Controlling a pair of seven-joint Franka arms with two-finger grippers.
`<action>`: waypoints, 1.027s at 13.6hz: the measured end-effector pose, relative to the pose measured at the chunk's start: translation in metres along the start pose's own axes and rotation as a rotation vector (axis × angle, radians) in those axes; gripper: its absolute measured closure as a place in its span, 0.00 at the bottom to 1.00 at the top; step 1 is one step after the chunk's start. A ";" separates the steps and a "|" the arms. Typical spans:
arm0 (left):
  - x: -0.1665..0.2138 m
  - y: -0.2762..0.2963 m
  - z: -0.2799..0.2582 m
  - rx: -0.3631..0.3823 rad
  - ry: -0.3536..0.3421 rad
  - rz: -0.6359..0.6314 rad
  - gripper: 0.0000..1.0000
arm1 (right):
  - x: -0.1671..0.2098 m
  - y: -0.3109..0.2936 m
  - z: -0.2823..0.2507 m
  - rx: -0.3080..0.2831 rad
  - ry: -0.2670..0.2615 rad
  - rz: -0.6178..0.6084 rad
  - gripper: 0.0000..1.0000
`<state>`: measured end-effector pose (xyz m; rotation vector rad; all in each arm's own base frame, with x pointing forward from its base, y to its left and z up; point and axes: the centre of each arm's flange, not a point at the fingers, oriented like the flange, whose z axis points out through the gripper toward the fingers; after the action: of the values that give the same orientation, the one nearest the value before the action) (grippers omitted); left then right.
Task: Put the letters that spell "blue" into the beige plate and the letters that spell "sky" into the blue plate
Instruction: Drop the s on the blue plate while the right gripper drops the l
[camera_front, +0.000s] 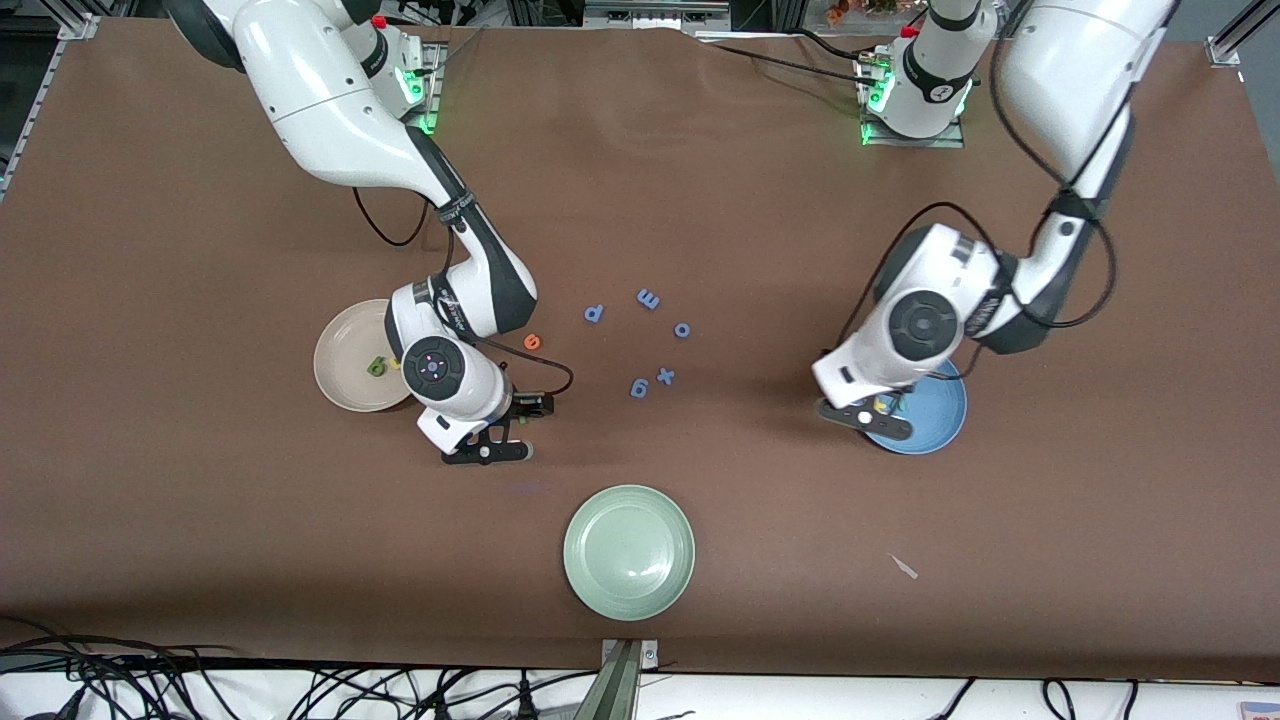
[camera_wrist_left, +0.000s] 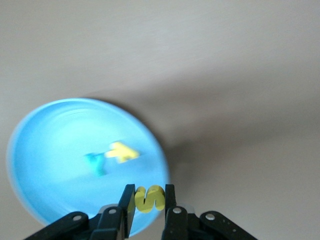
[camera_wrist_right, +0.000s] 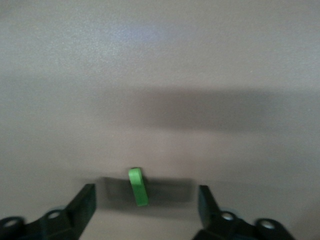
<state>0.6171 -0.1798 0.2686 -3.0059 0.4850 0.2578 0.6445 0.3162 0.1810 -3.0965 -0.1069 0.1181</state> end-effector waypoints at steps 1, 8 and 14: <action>-0.003 -0.022 0.003 -0.005 -0.010 0.023 0.72 | -0.001 -0.002 0.001 -0.001 -0.002 -0.003 0.14; -0.026 -0.098 0.047 -0.051 -0.081 0.055 0.50 | -0.002 -0.004 0.001 -0.003 -0.003 -0.004 0.91; -0.024 -0.094 -0.063 0.010 0.023 0.057 0.00 | 0.005 0.004 -0.013 -0.002 0.000 0.010 0.91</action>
<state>0.6346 -0.0908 0.3406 -2.9919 0.5734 0.2239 0.6512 0.3117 0.1938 -3.0996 -0.0915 0.1177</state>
